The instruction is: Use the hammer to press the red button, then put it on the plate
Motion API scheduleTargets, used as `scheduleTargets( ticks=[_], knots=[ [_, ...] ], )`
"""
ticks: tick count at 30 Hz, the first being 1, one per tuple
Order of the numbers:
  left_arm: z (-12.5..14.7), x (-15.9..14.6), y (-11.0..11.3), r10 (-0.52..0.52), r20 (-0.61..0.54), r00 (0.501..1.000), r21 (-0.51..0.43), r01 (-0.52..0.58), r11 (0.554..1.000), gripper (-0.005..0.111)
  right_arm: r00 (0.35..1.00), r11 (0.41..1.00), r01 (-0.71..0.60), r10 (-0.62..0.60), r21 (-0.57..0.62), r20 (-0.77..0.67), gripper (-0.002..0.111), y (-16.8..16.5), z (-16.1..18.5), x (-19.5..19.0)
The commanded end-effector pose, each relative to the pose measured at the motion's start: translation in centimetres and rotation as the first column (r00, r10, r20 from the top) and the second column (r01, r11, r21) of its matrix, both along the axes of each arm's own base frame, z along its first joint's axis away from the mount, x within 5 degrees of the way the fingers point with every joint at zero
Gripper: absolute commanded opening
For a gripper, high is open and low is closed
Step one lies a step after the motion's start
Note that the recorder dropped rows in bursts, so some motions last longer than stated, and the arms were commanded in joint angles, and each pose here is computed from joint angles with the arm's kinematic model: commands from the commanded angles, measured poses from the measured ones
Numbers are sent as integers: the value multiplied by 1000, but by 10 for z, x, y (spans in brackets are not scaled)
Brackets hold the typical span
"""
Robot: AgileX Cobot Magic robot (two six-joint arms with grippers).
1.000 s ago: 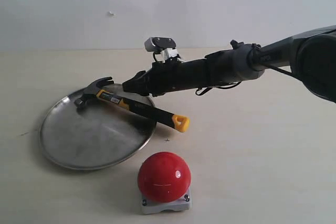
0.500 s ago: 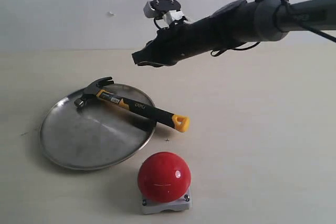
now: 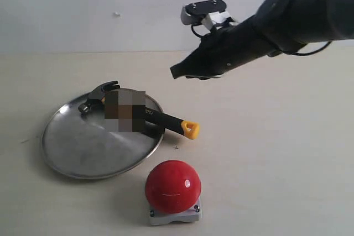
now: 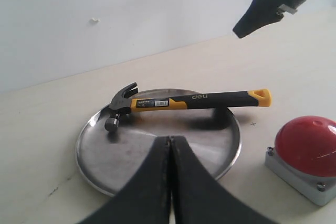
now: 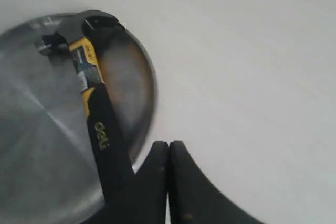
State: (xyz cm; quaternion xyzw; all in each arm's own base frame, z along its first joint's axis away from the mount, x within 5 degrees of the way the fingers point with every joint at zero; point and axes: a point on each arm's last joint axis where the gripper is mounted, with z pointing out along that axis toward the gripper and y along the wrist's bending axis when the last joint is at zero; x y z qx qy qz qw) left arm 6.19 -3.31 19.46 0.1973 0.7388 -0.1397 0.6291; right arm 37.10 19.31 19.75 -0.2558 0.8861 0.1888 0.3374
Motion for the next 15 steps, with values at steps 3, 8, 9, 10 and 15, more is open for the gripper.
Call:
scheduleTargets(
  ticks=[3, 8, 9, 10, 15],
  knots=[
    [0, 0, 0, 2, 1, 1000, -3, -2, 1000, 0, 960, 979, 192, -172, -69, 220, 0, -46, 14, -47],
    [0, 0, 0, 2, 1, 1000, -3, -2, 1000, 0, 871, 943, 329, -283, -50, 401, 0, -94, 32, -118],
    [0, 0, 0, 2, 1, 1000, -3, -2, 1000, 0, 853, 943, 333, -299, -5, 427, 0, -104, 41, -139],
    [0, 0, 0, 2, 1, 1000, -3, -2, 1000, 0, 848, 945, 327, -299, 14, 436, 0, -108, 44, -150],
    [0, 0, 0, 2, 1, 1000, -3, -2, 1000, 0, 814, 919, 315, -389, 235, 431, 0, -137, 50, -227]
  ],
)
